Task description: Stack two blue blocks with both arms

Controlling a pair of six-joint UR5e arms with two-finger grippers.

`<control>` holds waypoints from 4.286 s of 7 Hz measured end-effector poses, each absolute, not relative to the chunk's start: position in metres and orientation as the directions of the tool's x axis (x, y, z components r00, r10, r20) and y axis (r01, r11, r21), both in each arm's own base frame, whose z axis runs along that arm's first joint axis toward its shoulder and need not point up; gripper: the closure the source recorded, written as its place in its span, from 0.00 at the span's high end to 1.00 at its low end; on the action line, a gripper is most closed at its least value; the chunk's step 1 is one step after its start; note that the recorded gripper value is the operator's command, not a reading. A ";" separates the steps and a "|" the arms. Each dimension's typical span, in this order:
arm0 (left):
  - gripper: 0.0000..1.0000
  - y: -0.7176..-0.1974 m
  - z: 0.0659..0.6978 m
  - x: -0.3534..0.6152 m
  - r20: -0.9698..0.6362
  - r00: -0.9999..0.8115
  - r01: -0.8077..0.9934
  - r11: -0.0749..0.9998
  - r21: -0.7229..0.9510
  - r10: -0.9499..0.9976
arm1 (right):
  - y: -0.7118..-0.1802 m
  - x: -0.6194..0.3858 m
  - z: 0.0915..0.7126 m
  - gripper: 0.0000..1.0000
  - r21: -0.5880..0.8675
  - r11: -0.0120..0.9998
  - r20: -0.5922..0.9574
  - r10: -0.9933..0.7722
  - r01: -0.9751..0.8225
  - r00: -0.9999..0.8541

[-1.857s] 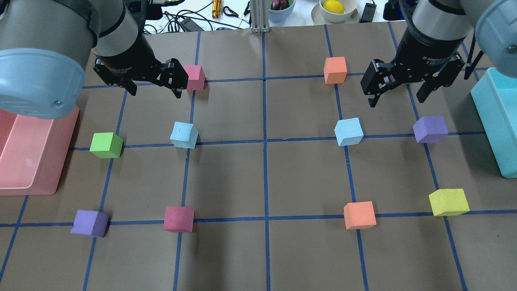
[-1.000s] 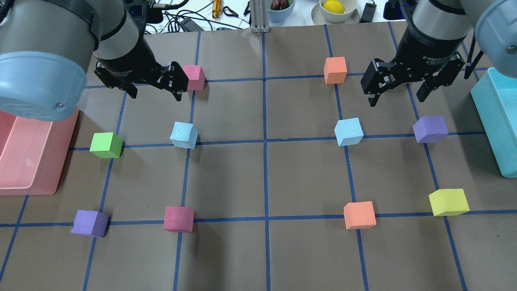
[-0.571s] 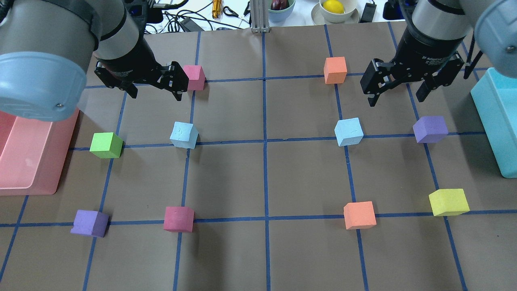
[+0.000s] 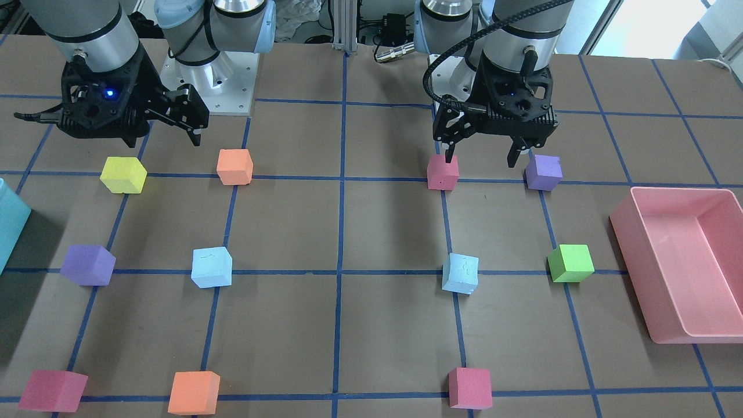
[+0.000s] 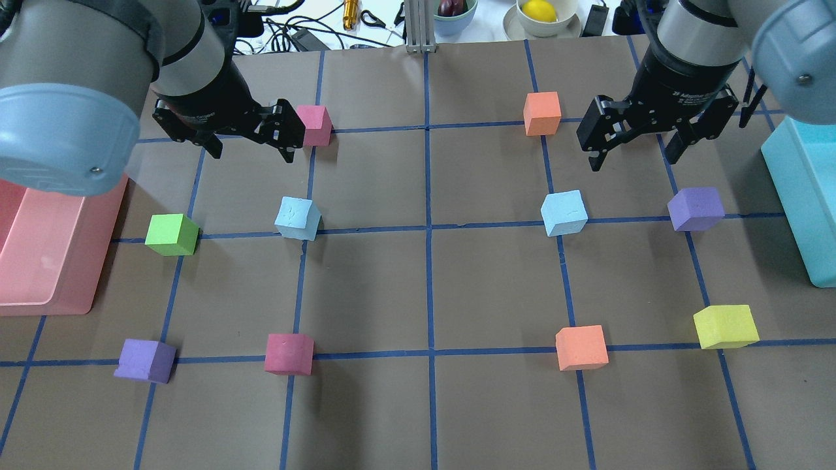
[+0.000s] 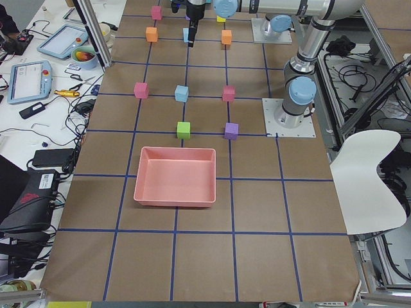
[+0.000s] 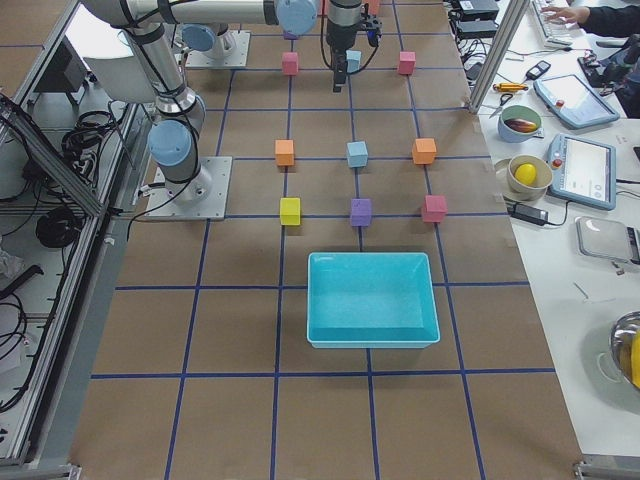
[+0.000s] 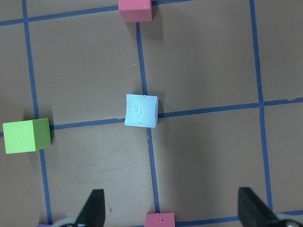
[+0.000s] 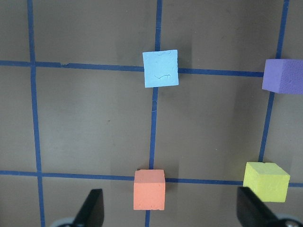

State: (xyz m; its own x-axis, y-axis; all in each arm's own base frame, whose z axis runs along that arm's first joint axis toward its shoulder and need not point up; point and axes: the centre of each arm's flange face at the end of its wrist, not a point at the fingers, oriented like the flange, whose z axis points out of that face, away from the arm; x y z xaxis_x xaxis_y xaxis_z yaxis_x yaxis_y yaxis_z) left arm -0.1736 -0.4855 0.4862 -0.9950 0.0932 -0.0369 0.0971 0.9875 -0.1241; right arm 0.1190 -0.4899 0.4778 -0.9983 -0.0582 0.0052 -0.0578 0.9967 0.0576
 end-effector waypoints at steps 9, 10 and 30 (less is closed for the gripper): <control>1.00 -0.488 0.451 -0.175 -0.036 -0.994 0.104 0.992 -0.075 0.101 | -0.581 0.116 0.252 1.00 0.073 0.982 -0.007 -0.175 -0.175 -0.985; 1.00 -0.499 0.417 -0.176 -0.034 -0.994 0.105 0.992 -0.071 0.103 | -0.584 0.117 0.228 0.98 0.079 0.981 -0.014 -0.178 -0.178 -0.984; 0.00 -0.570 0.215 -0.129 0.001 -0.985 0.175 0.984 -0.042 0.175 | -0.574 0.353 0.211 1.00 0.035 0.999 -0.046 -0.010 -0.011 -0.999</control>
